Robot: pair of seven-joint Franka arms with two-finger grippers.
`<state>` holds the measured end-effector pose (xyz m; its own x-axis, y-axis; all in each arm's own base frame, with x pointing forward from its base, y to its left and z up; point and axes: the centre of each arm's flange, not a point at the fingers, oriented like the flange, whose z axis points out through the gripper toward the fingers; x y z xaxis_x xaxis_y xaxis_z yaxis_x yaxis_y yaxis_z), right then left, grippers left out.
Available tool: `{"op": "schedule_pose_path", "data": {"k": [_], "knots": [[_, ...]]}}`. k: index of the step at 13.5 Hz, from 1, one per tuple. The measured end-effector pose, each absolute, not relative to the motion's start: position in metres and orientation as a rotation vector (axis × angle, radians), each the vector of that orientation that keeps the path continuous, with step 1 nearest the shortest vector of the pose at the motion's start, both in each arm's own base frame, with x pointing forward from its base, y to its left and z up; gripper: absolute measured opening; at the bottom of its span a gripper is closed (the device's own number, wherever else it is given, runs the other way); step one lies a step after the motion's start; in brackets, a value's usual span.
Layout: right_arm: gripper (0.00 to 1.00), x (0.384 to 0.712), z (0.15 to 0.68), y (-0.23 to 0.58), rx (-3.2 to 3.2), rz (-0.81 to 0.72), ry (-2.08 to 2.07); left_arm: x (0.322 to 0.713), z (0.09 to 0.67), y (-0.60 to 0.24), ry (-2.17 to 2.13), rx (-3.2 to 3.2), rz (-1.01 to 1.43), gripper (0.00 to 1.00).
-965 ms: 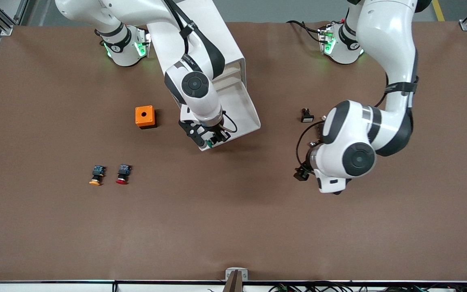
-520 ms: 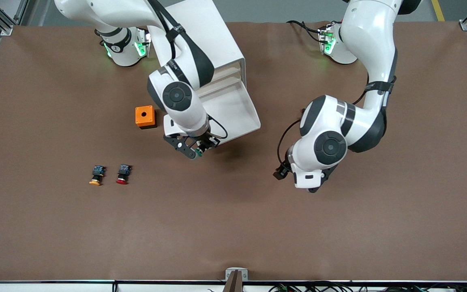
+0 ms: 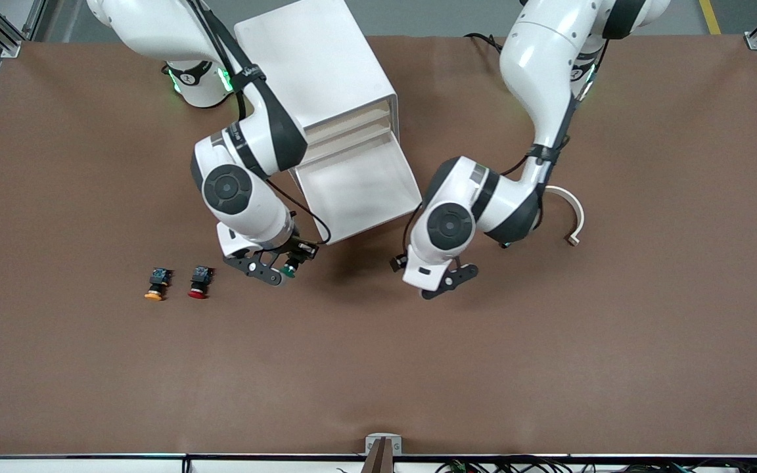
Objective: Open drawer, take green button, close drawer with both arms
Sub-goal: 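Carry the green button beside the red button while the left gripper pushes the drawer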
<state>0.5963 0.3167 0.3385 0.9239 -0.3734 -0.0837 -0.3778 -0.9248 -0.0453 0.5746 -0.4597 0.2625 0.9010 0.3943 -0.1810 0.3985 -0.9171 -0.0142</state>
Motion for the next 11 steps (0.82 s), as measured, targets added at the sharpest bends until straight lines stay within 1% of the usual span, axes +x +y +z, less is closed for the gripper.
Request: {"op": "schedule_pose_path", "data": {"k": [4,7,11], "knots": [[0.41,0.615,0.324,0.261,-3.057,0.137,0.401,0.530,0.227,-0.514,0.512,3.069,-0.264,1.00],[0.41,0.626,0.305,0.220,-3.064,0.126,0.305,0.511,0.227,-0.533,0.477,3.061,-0.297,1.00],[0.41,0.627,0.264,0.181,-3.067,0.069,0.232,0.481,0.232,-0.556,0.414,3.057,-0.398,1.00]]}}
